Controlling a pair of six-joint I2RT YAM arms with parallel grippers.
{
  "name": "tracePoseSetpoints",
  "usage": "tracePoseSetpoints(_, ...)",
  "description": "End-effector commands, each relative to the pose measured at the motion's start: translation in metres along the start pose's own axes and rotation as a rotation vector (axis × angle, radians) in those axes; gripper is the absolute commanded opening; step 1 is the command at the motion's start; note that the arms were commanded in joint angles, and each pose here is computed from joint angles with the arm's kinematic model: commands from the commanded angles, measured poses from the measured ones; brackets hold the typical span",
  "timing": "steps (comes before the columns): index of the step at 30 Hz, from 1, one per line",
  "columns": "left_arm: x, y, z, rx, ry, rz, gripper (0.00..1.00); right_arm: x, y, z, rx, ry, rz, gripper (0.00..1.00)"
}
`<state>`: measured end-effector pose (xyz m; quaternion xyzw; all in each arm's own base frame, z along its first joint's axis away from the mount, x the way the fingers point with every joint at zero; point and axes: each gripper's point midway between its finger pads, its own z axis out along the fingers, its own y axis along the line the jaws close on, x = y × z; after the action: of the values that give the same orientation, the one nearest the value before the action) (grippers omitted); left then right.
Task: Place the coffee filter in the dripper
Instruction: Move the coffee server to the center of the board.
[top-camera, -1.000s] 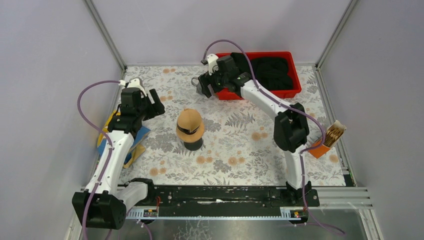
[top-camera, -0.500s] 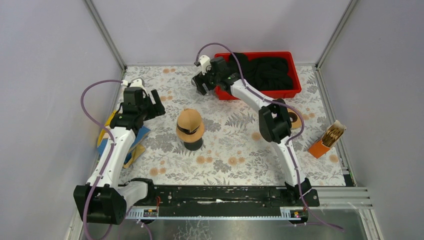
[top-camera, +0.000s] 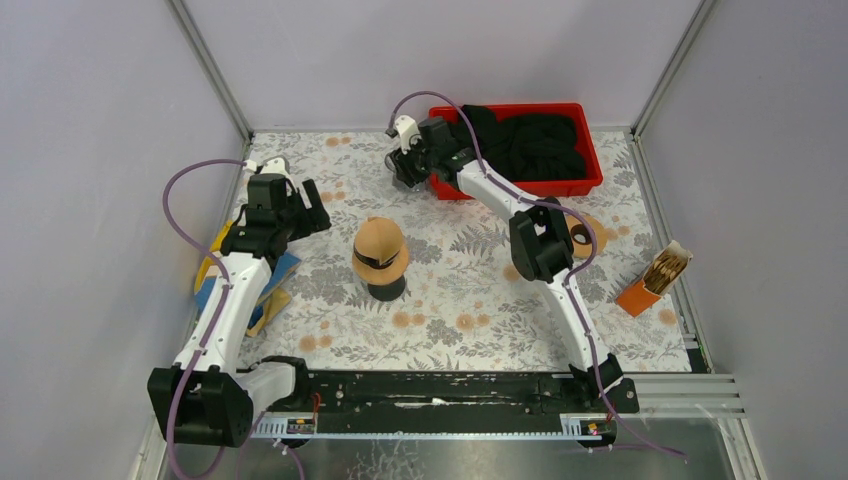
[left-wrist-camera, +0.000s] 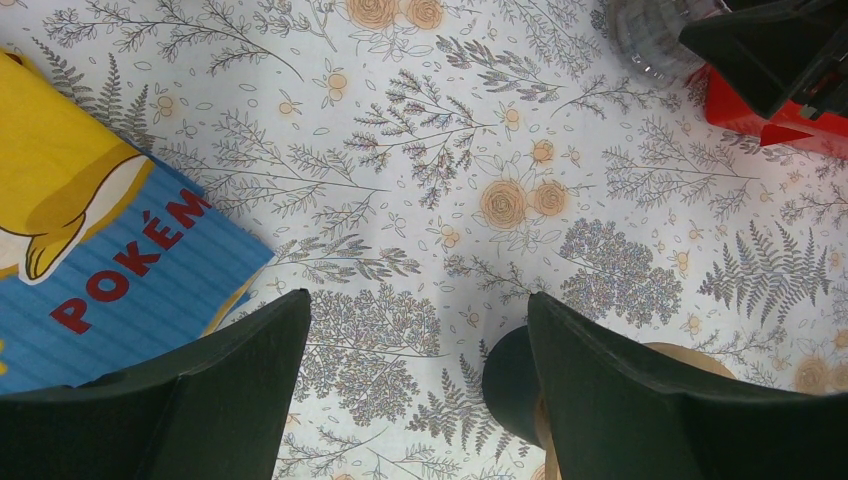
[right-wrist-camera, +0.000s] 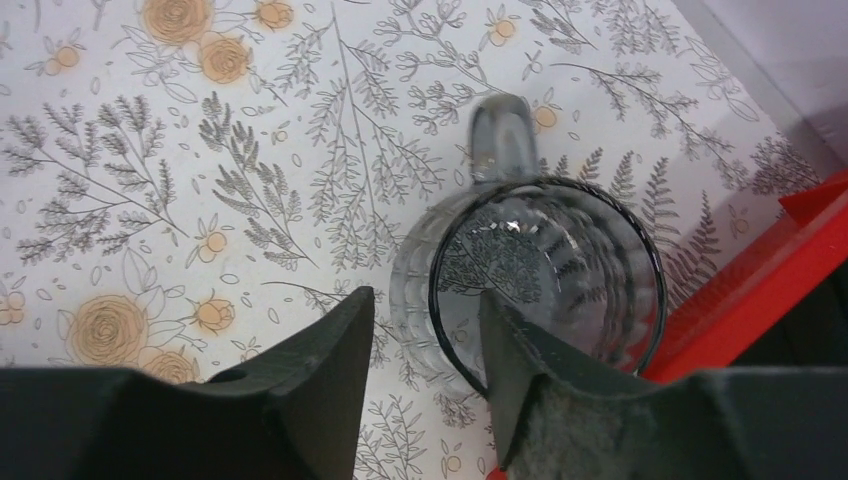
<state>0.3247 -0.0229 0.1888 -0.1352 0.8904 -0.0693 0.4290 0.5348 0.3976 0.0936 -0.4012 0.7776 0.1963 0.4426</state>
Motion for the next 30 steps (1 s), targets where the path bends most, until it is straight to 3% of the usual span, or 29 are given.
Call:
tracePoseSetpoints(1, -0.017, -0.002, 0.000, 0.014, -0.064, 0.012, 0.87, -0.024, 0.009, -0.010, -0.064, -0.054, -0.010, 0.44)
tracePoseSetpoints(7, -0.017, -0.003, -0.001, 0.022, -0.066, 0.014, 0.87, -0.026, 0.018, -0.017, -0.109, -0.053, -0.011, 0.31)
tracePoseSetpoints(17, -0.018, -0.005, -0.003, 0.031, -0.074, 0.014, 0.87, -0.036, 0.042, -0.051, -0.151, -0.042, -0.011, 0.00)
tracePoseSetpoints(30, -0.021, -0.008, -0.008, 0.049, -0.090, 0.009, 0.87, -0.040, 0.087, -0.139, -0.078, -0.077, -0.031, 0.00)
